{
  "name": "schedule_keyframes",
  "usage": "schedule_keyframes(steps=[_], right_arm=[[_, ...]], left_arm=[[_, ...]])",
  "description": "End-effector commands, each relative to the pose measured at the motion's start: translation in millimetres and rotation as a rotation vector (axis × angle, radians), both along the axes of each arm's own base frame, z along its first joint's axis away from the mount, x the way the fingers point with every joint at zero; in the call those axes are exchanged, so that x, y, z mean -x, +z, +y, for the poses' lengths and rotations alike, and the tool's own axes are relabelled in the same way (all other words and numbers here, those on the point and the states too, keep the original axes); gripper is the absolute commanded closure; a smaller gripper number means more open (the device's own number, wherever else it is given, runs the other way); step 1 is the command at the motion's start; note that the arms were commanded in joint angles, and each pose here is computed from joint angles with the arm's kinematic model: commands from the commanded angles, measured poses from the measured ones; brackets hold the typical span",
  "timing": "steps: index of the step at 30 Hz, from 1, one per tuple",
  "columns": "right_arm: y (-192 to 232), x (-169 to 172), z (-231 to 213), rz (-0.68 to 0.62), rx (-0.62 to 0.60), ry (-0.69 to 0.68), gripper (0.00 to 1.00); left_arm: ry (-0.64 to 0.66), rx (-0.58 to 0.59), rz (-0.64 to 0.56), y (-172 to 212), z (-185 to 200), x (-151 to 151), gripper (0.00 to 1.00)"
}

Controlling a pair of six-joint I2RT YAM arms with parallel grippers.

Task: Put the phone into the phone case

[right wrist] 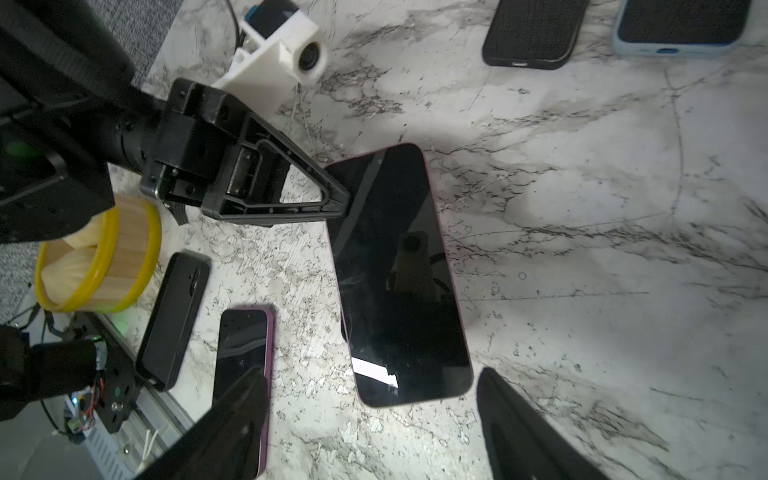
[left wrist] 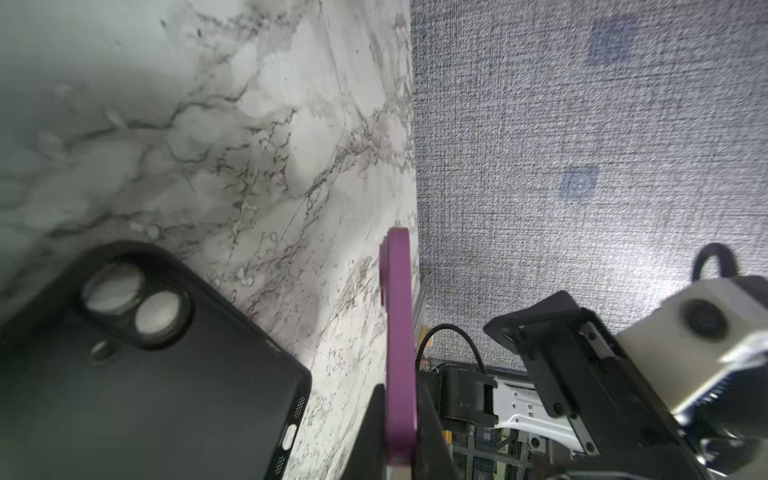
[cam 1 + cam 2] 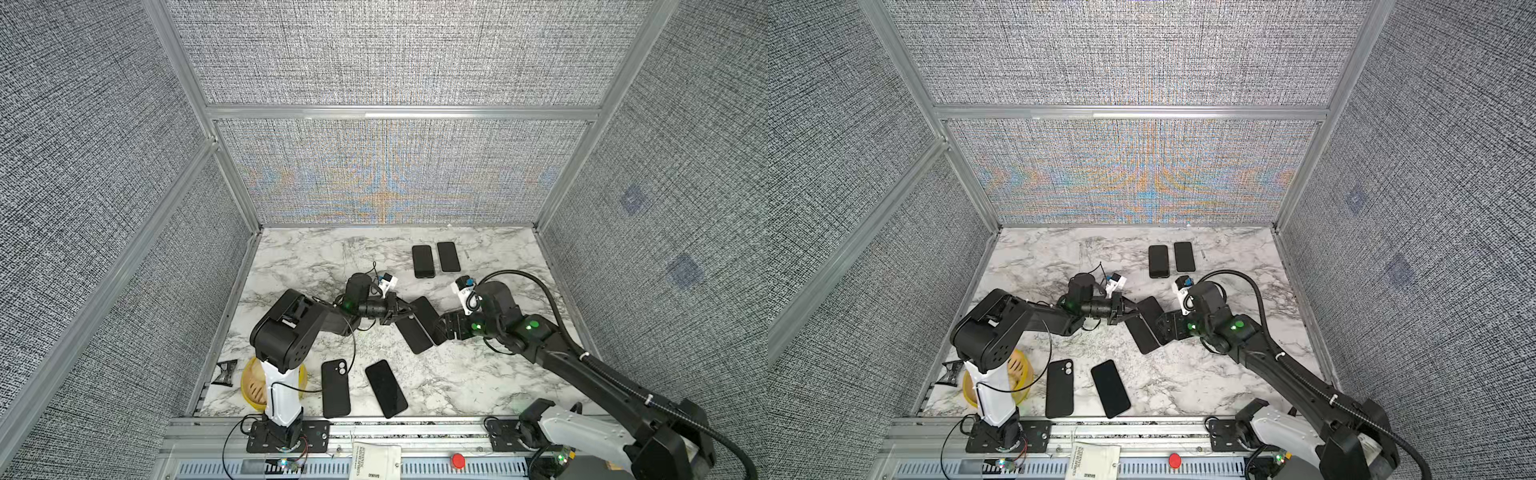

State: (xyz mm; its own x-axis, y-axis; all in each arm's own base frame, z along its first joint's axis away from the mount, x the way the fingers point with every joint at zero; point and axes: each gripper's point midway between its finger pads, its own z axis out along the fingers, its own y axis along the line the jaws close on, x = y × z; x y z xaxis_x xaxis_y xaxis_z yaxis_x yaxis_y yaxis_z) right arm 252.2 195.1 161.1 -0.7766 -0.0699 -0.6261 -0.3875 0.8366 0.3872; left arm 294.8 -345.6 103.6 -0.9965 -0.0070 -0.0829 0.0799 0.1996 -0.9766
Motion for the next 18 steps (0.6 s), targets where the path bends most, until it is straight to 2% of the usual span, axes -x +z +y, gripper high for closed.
schedule_keyframes(steps=[1, 7, 11, 18], right_arm=[[18.4, -6.8, 2.4, -0.007, -0.148, -0.049, 0.19], [10.8, -5.2, 0.9, 0.057, -0.409, -0.126, 0.22], [0.0, -11.4, -1.9, 0.1, -0.562, -0.172, 0.24], [4.2, -20.4, 5.1, 0.097, -0.674, -0.172, 0.28]], left_arm=[[0.029, 0.15, -0.058, 37.9, 2.8, -14.5, 1.0], [0.084, 0.24, -0.075, 60.5, 11.0, -29.2, 1.0], [0.106, 0.252, -0.048, 54.0, 10.8, -32.9, 1.0], [0.155, 0.247, -0.036, 52.0, 16.0, -34.4, 1.0]])
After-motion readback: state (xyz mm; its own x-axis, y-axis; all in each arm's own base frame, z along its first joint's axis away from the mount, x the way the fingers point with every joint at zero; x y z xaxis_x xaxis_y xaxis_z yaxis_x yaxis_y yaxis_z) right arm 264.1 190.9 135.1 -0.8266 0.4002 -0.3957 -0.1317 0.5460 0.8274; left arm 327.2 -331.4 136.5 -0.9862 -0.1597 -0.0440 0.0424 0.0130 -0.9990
